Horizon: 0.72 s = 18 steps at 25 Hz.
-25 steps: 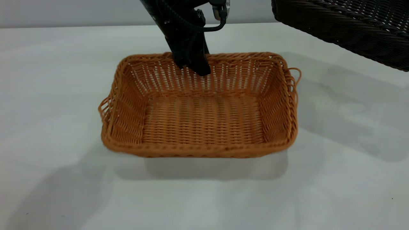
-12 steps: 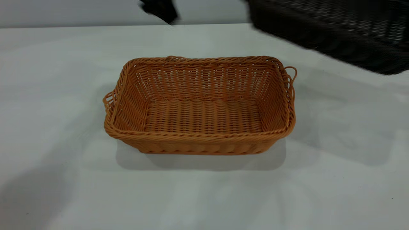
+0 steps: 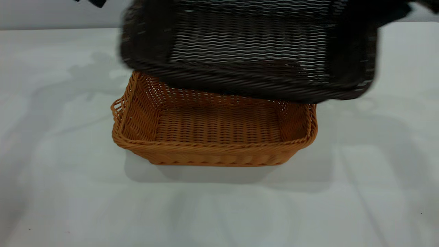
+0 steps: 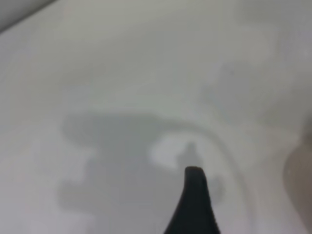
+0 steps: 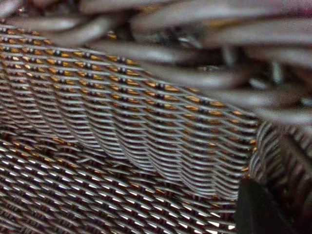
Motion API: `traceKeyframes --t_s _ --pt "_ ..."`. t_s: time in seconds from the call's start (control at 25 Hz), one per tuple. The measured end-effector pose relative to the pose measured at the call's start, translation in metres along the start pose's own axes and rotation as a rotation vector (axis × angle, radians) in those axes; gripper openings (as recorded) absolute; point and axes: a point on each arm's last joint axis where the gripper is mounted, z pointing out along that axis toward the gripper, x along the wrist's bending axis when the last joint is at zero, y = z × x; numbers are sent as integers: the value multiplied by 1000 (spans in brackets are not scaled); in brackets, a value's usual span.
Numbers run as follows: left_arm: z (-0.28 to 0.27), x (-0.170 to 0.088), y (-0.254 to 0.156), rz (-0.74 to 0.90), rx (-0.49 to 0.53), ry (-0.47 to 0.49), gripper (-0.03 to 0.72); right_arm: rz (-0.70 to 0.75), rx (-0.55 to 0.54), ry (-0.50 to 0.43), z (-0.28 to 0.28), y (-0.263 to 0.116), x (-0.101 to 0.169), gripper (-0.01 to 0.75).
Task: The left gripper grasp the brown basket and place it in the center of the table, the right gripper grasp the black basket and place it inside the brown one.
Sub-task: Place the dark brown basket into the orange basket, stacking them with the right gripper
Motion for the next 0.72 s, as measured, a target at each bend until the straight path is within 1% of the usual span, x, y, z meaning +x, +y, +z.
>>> traceKeyframes --t_s 0.12,0.2,0.36,0.6,0.72 --pt "0 0 -1 -3 8 -8 530 -30 -2 -1 11 -3 15 83" --pt "0 0 -1 -3 9 -9 530 -28 8 -5 20 -4 17 83" --pt "0 -1 -1 -12 3 -16 530 -16 48 -20 40 -5 12 83" --pt "0 -1 -1 -10 2 -17 530 -29 39 -38 54 -2 5 83" --pt "0 -1 -1 -9 2 -17 530 -30 61 -45 64 -3 -1 83"
